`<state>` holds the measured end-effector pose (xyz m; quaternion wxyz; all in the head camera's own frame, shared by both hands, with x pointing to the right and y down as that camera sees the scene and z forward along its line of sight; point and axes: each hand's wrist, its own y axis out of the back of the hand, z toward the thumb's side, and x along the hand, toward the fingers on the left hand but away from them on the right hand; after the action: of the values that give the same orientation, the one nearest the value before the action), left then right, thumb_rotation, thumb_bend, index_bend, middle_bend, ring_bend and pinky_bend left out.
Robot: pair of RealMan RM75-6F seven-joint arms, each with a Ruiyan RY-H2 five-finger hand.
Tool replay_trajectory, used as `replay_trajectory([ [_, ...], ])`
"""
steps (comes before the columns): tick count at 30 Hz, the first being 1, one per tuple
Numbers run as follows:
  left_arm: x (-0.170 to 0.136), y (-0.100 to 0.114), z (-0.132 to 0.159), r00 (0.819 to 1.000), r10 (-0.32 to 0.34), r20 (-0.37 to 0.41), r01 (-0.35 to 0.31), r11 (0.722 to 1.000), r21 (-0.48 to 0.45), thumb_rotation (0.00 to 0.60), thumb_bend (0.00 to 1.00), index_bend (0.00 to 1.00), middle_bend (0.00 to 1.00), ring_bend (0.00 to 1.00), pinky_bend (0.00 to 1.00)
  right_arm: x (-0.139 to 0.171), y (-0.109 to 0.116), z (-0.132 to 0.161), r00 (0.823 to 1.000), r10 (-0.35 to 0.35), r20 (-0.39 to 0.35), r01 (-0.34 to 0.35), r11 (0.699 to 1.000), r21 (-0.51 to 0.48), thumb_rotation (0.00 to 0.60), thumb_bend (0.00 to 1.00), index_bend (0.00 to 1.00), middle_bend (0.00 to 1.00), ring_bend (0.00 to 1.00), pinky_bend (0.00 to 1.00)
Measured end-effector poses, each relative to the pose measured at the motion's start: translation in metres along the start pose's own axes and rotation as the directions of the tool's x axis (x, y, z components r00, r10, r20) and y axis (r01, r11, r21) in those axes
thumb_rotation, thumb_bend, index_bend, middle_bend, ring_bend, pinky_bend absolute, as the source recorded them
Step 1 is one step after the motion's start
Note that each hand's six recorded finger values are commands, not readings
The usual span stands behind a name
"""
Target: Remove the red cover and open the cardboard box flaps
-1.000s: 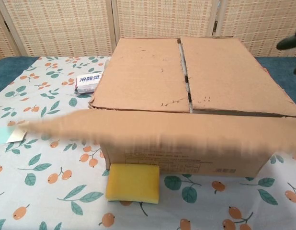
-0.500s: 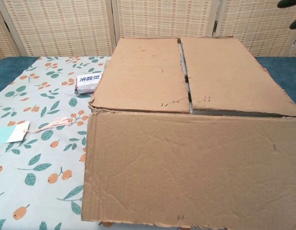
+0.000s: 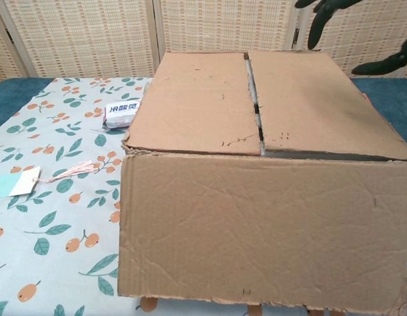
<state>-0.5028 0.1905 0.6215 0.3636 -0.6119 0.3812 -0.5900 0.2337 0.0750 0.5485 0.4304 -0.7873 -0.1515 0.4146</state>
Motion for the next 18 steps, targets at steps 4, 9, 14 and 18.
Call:
replay_trajectory([
  [4, -0.001, 0.001, 0.000, 1.000, -0.002, 0.002, 0.002, 1.000, -0.001, 0.600, 0.36, 0.00, 0.06, 0.02, 0.00, -0.030, -0.006, 0.008, 1.000, 0.027, 0.002, -0.027, 0.996, 0.081, 0.567, 0.38, 0.33, 0.00, 0.00, 0.00],
  [9, -0.001, 0.000, -0.003, 1.000, -0.029, -0.010, 0.028, 0.999, -0.017, 0.600, 0.36, 0.00, 0.05, 0.00, 0.00, -0.063, -0.011, 0.020, 0.998, 0.055, -0.010, -0.054, 0.995, 0.079, 0.476, 0.38, 0.35, 0.00, 0.00, 0.00],
  [14, 0.000, 0.002, -0.006, 0.999, -0.036, -0.014, 0.035, 0.999, -0.037, 0.600, 0.36, 0.00, 0.04, 0.00, 0.00, -0.086, -0.010, 0.024, 0.996, 0.084, -0.016, -0.082, 0.993, 0.082, 0.410, 0.40, 0.37, 0.00, 0.00, 0.00],
  [18, 0.000, 0.003, -0.009, 0.999, -0.037, -0.017, 0.036, 0.998, -0.050, 0.600, 0.36, 0.00, 0.04, 0.00, 0.00, -0.101, -0.010, 0.029, 0.995, 0.095, -0.026, -0.092, 0.991, 0.094, 0.344, 0.48, 0.41, 0.00, 0.00, 0.00],
])
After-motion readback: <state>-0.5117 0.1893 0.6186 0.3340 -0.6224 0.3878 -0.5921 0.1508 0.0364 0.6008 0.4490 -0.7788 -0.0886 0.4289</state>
